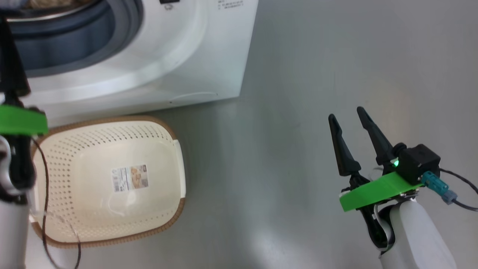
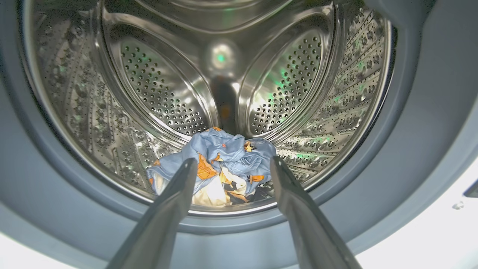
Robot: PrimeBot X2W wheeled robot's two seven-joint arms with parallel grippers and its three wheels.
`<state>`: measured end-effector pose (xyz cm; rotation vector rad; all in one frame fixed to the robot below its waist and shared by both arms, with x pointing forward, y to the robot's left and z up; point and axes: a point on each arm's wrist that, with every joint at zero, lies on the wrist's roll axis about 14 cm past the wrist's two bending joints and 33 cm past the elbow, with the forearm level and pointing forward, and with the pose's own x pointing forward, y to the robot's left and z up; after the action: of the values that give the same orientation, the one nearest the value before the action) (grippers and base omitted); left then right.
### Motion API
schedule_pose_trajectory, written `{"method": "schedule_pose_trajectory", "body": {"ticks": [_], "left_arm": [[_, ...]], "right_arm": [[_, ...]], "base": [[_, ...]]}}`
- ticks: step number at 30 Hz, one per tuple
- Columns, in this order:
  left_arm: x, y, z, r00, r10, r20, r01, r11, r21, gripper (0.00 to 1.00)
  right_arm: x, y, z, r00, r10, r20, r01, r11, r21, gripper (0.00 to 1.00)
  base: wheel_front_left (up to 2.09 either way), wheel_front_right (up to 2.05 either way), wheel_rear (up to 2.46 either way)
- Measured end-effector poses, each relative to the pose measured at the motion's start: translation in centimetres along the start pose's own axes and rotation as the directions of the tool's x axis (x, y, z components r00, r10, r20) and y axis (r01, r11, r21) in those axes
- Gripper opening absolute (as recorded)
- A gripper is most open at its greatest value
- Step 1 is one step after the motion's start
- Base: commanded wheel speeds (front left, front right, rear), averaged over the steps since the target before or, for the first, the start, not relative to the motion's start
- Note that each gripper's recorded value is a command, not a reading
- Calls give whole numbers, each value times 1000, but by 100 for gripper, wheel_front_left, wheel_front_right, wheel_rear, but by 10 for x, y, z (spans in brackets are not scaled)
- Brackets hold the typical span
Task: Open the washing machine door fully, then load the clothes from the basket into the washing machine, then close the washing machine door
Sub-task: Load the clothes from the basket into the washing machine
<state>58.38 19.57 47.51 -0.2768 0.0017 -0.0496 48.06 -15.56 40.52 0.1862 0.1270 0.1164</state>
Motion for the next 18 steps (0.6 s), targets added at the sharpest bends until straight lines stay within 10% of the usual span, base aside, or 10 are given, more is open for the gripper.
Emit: {"method": "schedule_pose_trajectory", "body": {"ticks": [18], "left_arm": [[-115, 6, 51, 990, 87, 111, -86, 996, -14, 100]], "right_arm": [[-45, 11, 51, 995, 4, 97, -2, 1000, -16, 100]], "base": [[0, 0, 0]]}}
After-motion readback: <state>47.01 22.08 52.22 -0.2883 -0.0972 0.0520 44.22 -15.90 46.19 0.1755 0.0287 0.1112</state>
